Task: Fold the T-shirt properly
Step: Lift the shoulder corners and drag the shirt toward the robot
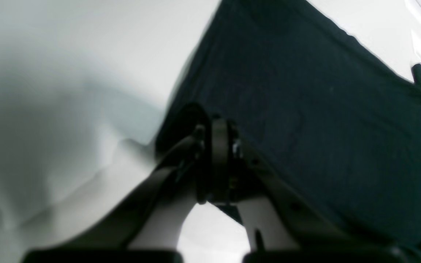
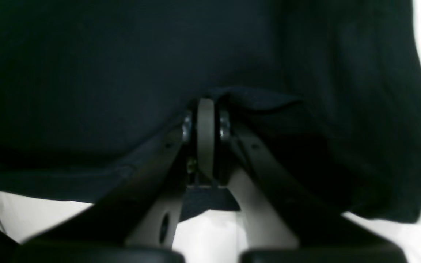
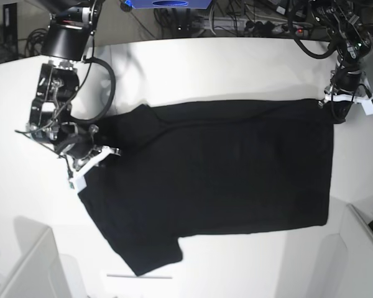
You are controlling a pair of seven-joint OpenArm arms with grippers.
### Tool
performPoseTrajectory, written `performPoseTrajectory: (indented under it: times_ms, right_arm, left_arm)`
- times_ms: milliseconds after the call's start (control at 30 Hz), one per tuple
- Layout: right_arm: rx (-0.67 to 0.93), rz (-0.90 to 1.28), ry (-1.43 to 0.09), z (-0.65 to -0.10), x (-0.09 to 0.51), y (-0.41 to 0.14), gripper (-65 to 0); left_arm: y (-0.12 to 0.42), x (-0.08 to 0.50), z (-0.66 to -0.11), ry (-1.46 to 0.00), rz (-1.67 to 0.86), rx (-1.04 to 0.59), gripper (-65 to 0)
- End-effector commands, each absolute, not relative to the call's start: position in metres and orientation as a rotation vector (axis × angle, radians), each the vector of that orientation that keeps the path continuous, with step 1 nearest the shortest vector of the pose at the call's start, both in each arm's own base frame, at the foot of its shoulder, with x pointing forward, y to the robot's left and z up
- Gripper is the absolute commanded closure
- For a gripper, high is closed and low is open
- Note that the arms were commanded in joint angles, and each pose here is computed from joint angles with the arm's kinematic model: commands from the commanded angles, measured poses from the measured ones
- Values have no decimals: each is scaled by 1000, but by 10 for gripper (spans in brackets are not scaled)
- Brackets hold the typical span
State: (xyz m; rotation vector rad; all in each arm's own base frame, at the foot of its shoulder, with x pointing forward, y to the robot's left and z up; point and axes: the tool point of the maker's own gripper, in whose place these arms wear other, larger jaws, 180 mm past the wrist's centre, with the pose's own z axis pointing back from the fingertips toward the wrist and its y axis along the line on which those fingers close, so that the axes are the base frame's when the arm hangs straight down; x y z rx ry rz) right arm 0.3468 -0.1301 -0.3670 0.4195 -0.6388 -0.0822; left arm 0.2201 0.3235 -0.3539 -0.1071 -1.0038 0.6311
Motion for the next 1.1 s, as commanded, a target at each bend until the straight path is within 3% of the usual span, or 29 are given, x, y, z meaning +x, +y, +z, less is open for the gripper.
performPoseTrajectory:
  times_ms: [0,600,1067]
  right_arm:
    - [424,-83,-698,-352,361,-133,0]
    - [432,-96,-767,-333,391,-137,0]
    - [440,-178,-733,-354,399,-141,0]
  left_arm:
    - [331,224,-345,-1038,647,-95,0]
    - [333,261,-330,-1072,625,-107,0]
    - [336,282,-342,-988,638,-164,0]
